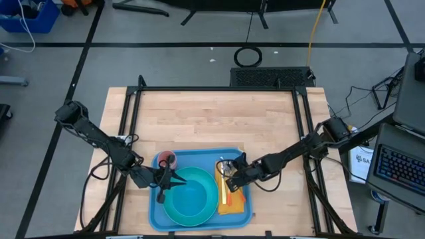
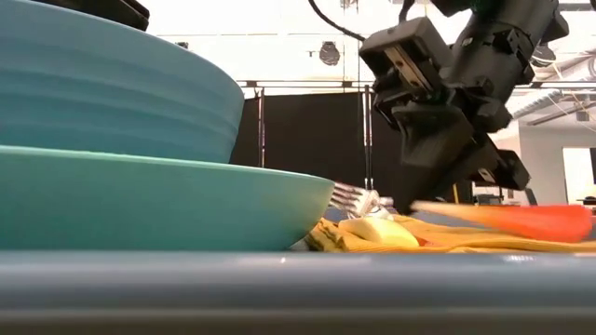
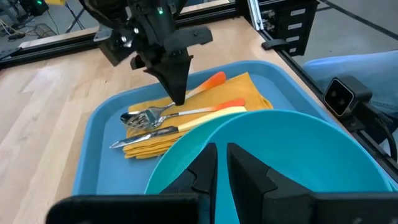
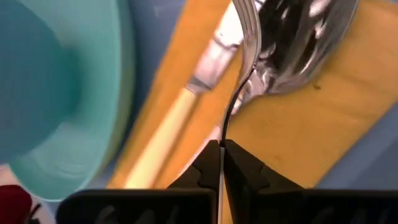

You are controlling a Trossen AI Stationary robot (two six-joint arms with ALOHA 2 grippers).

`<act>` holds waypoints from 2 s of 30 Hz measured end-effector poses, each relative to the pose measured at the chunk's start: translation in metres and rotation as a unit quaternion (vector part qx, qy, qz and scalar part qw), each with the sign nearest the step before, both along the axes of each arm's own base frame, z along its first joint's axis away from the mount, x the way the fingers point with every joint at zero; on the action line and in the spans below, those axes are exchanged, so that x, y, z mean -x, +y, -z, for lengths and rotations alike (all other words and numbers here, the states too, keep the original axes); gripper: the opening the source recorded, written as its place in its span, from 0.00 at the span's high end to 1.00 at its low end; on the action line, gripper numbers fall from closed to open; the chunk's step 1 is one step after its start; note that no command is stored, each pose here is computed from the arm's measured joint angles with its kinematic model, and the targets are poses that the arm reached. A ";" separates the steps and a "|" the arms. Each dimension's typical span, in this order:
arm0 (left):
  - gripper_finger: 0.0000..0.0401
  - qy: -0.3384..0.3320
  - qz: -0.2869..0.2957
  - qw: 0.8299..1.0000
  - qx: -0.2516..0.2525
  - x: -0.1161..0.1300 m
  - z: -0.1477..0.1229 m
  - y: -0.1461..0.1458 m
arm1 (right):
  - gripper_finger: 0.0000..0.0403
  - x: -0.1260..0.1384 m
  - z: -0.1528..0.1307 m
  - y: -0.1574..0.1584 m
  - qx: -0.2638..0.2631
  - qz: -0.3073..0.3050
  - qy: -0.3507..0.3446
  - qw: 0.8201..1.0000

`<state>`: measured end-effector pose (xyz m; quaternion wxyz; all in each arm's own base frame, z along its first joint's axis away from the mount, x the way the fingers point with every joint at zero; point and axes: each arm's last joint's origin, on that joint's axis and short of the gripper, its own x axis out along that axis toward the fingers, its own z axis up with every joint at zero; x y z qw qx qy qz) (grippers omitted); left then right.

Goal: Set up tray
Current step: Put the fork to the right of the spoon on the napkin

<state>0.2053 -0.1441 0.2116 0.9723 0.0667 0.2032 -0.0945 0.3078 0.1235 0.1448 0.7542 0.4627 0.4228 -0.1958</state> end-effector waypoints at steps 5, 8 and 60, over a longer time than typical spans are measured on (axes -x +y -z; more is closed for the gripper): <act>0.90 0.000 0.000 1.000 0.000 0.000 0.000 0.000 | 1.00 0.002 -0.012 0.002 0.011 0.014 -0.028 0.999; 0.90 0.000 0.000 1.000 0.000 0.000 0.000 0.000 | 1.00 0.005 -0.013 0.007 0.014 0.036 -0.037 0.999; 0.90 -0.003 0.001 1.000 0.000 0.000 -0.001 0.000 | 0.96 0.054 0.027 0.030 -0.061 0.203 -0.149 0.966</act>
